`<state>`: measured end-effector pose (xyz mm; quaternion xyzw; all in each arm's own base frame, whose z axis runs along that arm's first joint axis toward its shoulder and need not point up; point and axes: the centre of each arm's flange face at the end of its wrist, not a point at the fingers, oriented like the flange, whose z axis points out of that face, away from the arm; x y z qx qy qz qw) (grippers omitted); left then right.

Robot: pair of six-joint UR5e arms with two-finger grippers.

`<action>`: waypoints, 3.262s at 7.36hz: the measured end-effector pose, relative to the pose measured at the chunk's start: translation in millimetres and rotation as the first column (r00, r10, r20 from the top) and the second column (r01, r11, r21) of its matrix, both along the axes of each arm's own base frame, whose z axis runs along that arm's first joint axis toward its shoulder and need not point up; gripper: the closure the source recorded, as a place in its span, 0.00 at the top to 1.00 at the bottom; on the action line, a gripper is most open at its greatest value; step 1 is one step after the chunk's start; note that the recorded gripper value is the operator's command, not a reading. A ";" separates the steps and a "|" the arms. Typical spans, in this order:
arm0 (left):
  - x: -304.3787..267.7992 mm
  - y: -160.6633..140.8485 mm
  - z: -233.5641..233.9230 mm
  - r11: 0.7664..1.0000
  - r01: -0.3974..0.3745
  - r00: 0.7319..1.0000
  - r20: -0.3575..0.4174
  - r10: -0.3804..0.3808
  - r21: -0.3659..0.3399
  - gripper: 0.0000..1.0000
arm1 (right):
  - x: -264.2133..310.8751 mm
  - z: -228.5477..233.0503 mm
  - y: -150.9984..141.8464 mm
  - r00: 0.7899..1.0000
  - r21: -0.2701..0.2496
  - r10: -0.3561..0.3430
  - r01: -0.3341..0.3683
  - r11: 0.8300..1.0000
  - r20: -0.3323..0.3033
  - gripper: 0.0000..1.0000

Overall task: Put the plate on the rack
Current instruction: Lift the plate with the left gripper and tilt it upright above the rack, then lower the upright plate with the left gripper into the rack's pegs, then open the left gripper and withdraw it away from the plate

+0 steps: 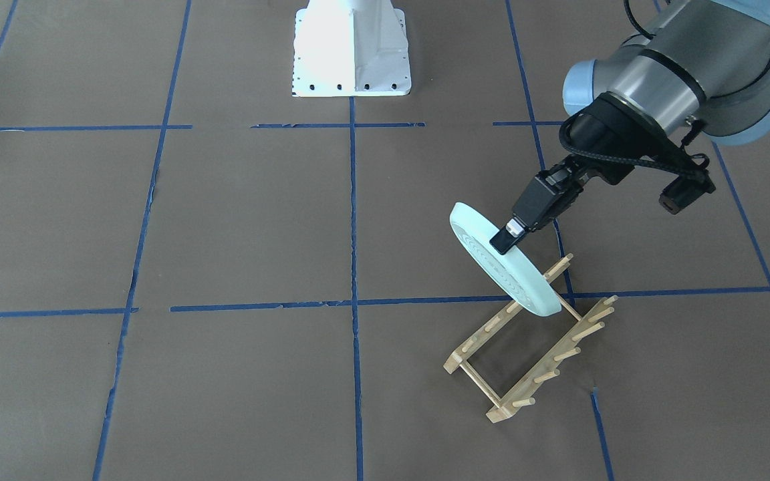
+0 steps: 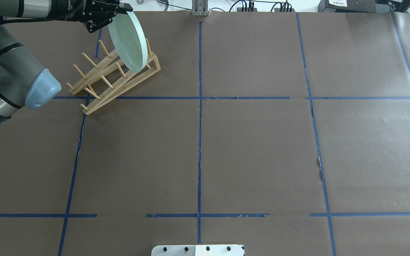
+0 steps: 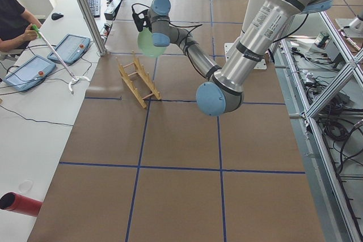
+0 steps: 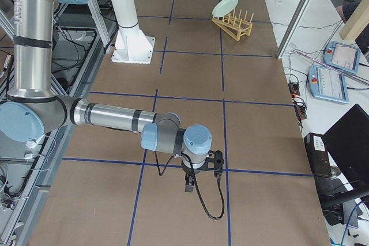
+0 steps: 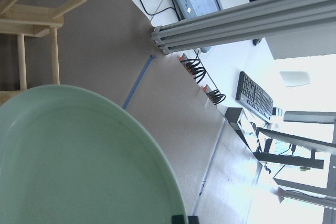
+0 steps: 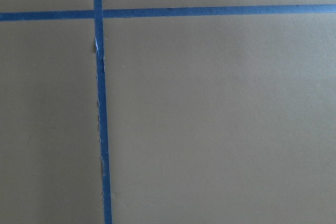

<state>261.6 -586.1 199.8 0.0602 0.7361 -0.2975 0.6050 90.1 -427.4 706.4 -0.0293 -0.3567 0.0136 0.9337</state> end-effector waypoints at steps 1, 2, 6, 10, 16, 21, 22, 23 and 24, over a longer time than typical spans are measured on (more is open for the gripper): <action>-11.7 -12.1 17.1 0.998 0.043 0.998 -0.042 -0.041 0.052 0.00 | 0.0 0.0 0.0 1.000 0.000 0.000 0.000 1.000 0.000 1.00; -19.5 -20.4 29.0 0.993 0.085 0.994 -0.073 -0.079 0.084 0.00 | 0.0 -0.1 0.0 1.000 0.000 0.000 0.000 1.000 0.000 1.00; -9.9 -64.6 46.4 0.979 0.203 0.971 -0.132 -0.200 0.009 0.00 | 0.0 -0.6 -0.1 1.000 0.001 0.000 0.000 1.000 0.000 1.00; 17.3 -57.3 61.2 0.981 0.179 0.981 -0.093 -0.172 0.072 0.00 | 0.0 -0.3 -0.1 1.000 0.001 0.000 0.000 1.000 0.000 1.00; 57.7 -39.7 87.9 0.983 0.133 0.991 -0.028 -0.130 0.130 0.00 | 0.0 -0.5 -0.1 1.000 0.001 0.000 0.000 1.000 0.000 1.00; 63.2 -43.2 99.8 0.981 0.136 0.990 0.008 -0.138 0.142 1.00 | 0.0 -0.1 0.0 1.000 0.000 0.000 0.000 1.000 0.000 1.00; 57.6 -46.0 98.2 0.979 0.143 0.989 0.008 -0.146 0.143 1.00 | 0.0 -0.3 -0.1 1.000 0.001 0.000 0.000 1.000 0.000 1.00; 43.9 -51.6 96.8 0.981 0.124 0.991 0.027 -0.129 0.147 1.00 | 0.0 -0.5 -0.1 1.000 0.001 0.000 0.000 1.000 0.000 1.00; 20.8 -57.7 93.0 0.985 0.055 0.993 0.091 -0.070 0.161 1.00 | 0.0 -0.6 -0.2 1.000 0.001 0.000 0.000 1.000 0.000 1.00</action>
